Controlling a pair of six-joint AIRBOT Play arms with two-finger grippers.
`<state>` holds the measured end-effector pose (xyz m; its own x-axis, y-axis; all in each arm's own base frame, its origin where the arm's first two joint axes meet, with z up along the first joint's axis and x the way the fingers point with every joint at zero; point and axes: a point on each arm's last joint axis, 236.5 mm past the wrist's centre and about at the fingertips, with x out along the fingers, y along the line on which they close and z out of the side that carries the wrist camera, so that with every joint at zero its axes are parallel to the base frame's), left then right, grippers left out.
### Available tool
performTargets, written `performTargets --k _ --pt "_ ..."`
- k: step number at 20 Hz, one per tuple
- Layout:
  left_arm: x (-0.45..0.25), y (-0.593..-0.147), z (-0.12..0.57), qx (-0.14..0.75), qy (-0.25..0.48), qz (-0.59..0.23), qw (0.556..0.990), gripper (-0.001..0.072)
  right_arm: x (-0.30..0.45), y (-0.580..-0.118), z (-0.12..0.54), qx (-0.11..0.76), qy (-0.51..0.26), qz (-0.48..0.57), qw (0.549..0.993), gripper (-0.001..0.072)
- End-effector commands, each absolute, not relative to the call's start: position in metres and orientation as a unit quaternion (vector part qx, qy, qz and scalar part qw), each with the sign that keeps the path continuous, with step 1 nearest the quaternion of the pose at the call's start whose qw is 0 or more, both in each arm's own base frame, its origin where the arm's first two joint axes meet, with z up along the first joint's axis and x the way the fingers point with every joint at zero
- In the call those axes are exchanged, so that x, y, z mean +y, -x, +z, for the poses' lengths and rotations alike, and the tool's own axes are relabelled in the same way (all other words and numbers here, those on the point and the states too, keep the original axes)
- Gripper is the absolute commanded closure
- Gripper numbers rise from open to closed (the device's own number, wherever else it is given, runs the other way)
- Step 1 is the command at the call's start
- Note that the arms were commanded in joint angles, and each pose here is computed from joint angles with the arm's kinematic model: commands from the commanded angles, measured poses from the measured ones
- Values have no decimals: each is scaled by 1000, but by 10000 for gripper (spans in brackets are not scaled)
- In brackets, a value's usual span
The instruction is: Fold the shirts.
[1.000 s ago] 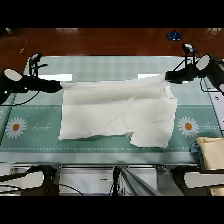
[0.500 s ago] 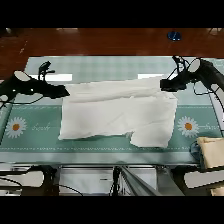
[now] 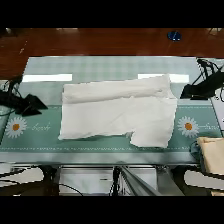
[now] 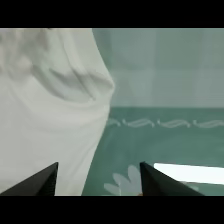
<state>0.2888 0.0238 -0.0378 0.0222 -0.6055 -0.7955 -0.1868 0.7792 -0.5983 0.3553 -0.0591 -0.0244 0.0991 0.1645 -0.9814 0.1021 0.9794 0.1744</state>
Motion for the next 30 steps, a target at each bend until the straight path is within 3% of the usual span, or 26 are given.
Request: performTargets --k 1,4,8,16,24,25,27,30 --pt "6 -228 -49 698 351 -171 600 86 -43 -311 -33 682 -196 65 702 116" --pt "-9 -202 -68 704 370 -167 582 86 -34 -291 -42 670 -247 75 696 116" --pt "-18 -188 -79 711 368 -176 573 86 -27 -276 -50 663 -260 75 698 117" --pt "-12 -200 -93 706 343 -153 600 87 -23 -269 -53 665 -260 78 696 121" --pt "-67 -211 -125 747 282 -163 580 94 -23 -270 -38 649 -249 77 715 123" --pt "-72 -213 -131 752 279 -152 578 151 -23 -271 -34 644 -247 76 720 123" --pt "-74 -214 -136 756 283 -139 574 645 -22 -272 -24 632 -248 73 730 123" --pt "-72 -209 -131 756 281 -157 569 674 -19 -260 -16 641 -251 69 722 111"
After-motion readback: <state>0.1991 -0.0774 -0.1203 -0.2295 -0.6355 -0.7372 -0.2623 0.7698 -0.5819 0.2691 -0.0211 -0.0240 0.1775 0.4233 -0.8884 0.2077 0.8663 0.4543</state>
